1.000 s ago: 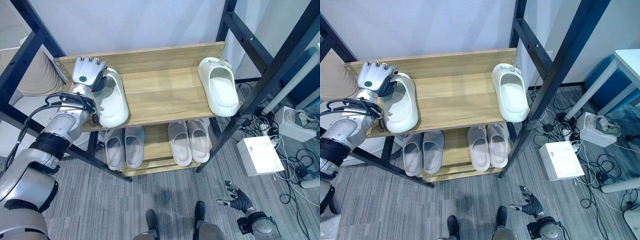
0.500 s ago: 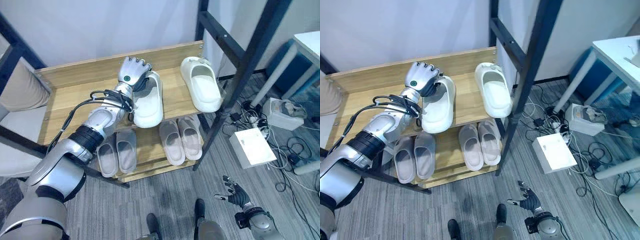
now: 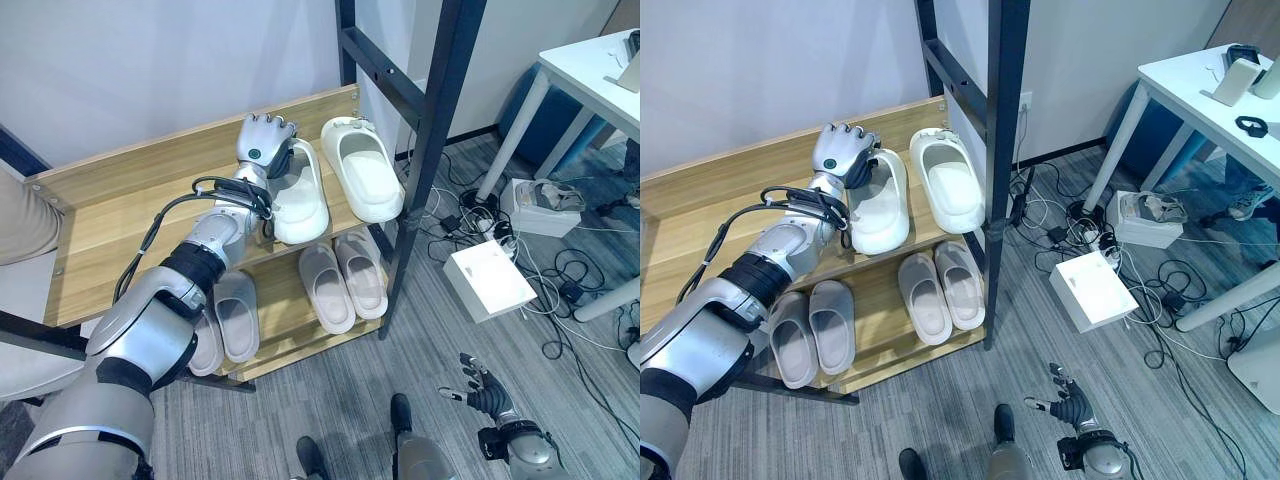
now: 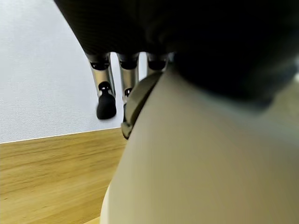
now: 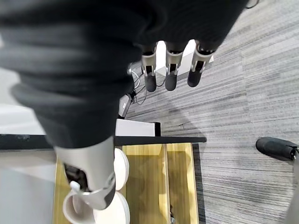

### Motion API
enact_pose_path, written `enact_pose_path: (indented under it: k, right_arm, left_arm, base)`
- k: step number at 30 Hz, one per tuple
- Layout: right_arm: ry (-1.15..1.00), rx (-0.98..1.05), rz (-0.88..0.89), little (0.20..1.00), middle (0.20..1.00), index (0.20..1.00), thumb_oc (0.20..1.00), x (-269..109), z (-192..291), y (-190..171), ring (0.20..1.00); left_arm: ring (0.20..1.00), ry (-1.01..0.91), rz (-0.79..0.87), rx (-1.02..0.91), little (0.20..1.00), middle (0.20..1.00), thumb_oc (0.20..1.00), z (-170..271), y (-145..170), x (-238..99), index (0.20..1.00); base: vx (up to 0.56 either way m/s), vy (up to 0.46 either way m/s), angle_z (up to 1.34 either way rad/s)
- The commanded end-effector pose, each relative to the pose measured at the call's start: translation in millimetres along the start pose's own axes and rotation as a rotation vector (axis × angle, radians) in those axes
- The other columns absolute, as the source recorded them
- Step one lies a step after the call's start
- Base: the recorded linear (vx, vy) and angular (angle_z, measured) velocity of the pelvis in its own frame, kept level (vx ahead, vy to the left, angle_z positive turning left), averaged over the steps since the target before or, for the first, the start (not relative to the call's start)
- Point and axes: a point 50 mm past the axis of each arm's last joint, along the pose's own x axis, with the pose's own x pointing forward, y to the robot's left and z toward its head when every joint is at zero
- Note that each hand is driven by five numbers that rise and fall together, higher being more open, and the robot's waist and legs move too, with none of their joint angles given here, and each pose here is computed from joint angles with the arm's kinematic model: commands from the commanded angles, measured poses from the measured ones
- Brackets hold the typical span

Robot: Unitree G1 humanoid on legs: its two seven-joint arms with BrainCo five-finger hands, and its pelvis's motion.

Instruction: Arrange the slippers neatly on the shoe rack.

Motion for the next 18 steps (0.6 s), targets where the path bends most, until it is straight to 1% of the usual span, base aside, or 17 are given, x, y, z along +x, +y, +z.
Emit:
enact_pose_path:
  k: [1, 2, 3, 5, 6, 7, 8, 9, 10, 12, 14, 15, 17, 18]
  right_arm:
    - [-0.113, 0.017, -0.001, 1.000, 1.000, 1.000, 1.000, 3, 21, -4, 1.000]
    - [-0.113, 0.016, 0.000, 1.000, 1.000, 1.000, 1.000, 2, 21, -4, 1.000]
    - [-0.110, 0.024, 0.003, 1.000, 1.000, 1.000, 1.000, 1, 20, -3, 1.000]
    - [-0.107, 0.025, 0.002, 1.000, 1.000, 1.000, 1.000, 0, 19, -3, 1.000]
    - [-0.101, 0.026, 0.005, 1.000, 1.000, 1.000, 1.000, 0, 19, -1, 1.000]
    - [-0.100, 0.025, 0.005, 1.000, 1.000, 1.000, 1.000, 0, 18, -1, 1.000]
    - [-0.096, 0.026, 0.010, 1.000, 1.000, 1.000, 1.000, 0, 19, 0, 1.000]
    - [-0.095, 0.024, 0.011, 1.000, 1.000, 1.000, 1.000, 0, 18, 0, 1.000]
    - [-0.089, 0.028, 0.017, 1.000, 1.000, 1.000, 1.000, 0, 19, 3, 1.000]
    - [-0.088, 0.026, 0.018, 1.000, 1.000, 1.000, 1.000, 0, 18, 3, 1.000]
    - [-0.090, 0.024, 0.034, 1.000, 1.000, 1.000, 1.000, 3, 21, 8, 1.000]
    - [-0.080, 0.033, 0.044, 1.000, 1.000, 1.000, 1.000, 4, 20, 14, 1.000]
    - [-0.077, 0.028, 0.045, 1.000, 1.000, 1.000, 1.000, 4, 20, 14, 1.000]
    - [-0.056, 0.034, 0.063, 1.000, 1.000, 1.000, 1.000, 5, 17, 21, 1.000]
  left_arm:
    - [1.000, 0.030, 0.151, -0.014, 1.000, 1.000, 1.000, -13, 51, 27, 1.000]
    - [1.000, 0.031, 0.150, -0.014, 1.000, 1.000, 1.000, -13, 51, 27, 1.000]
    - [1.000, -0.006, 0.215, -0.036, 1.000, 1.000, 1.000, -12, 71, 26, 1.000]
    - [1.000, -0.021, 0.237, -0.048, 1.000, 1.000, 1.000, -11, 77, 23, 1.000]
    - [1.000, -0.052, 0.270, -0.067, 1.000, 1.000, 1.000, -8, 85, 16, 1.000]
    - [1.000, -0.051, 0.269, -0.067, 1.000, 1.000, 1.000, -9, 85, 16, 1.000]
    - [1.000, -0.079, 0.307, -0.083, 1.000, 1.000, 1.000, -9, 95, 9, 1.000]
    - [1.000, -0.078, 0.305, -0.083, 1.000, 1.000, 1.000, -10, 95, 8, 1.000]
    - [1.000, -0.106, 0.325, -0.110, 1.000, 1.000, 1.000, -9, 100, -3, 1.000]
    - [1.000, -0.104, 0.323, -0.110, 1.000, 1.000, 1.000, -9, 100, -4, 1.000]
    - [1.000, -0.129, 0.356, -0.221, 1.000, 1.000, 1.000, -8, 105, -20, 1.000]
    - [1.000, -0.135, 0.328, -0.451, 1.000, 1.000, 1.000, 0, 90, -36, 1.000]
    - [1.000, -0.131, 0.324, -0.454, 1.000, 1.000, 1.000, -2, 90, -38, 1.000]
    - [1.000, -0.110, 0.242, -0.788, 1.000, 1.000, 1.000, 9, 65, -54, 1.000]
  base:
    - [0.00, -0.016, 0.04]
    - [0.00, -0.030, 0.10]
    - [0.00, -0.029, 0.14]
    - [0.00, -0.027, 0.20]
    - [0.01, -0.019, 0.26]
    - [0.00, -0.035, 0.39]
    - [0.00, -0.016, 0.29]
    - [-0.02, -0.017, 0.27]
    - [-0.01, -0.001, 0.17]
    - [-0.02, 0.000, 0.25]
    - [-0.04, 0.002, 0.24]
    - [-0.02, 0.002, 0.08]
    - [-0.02, 0.005, 0.13]
    - [-0.02, 0.018, 0.21]
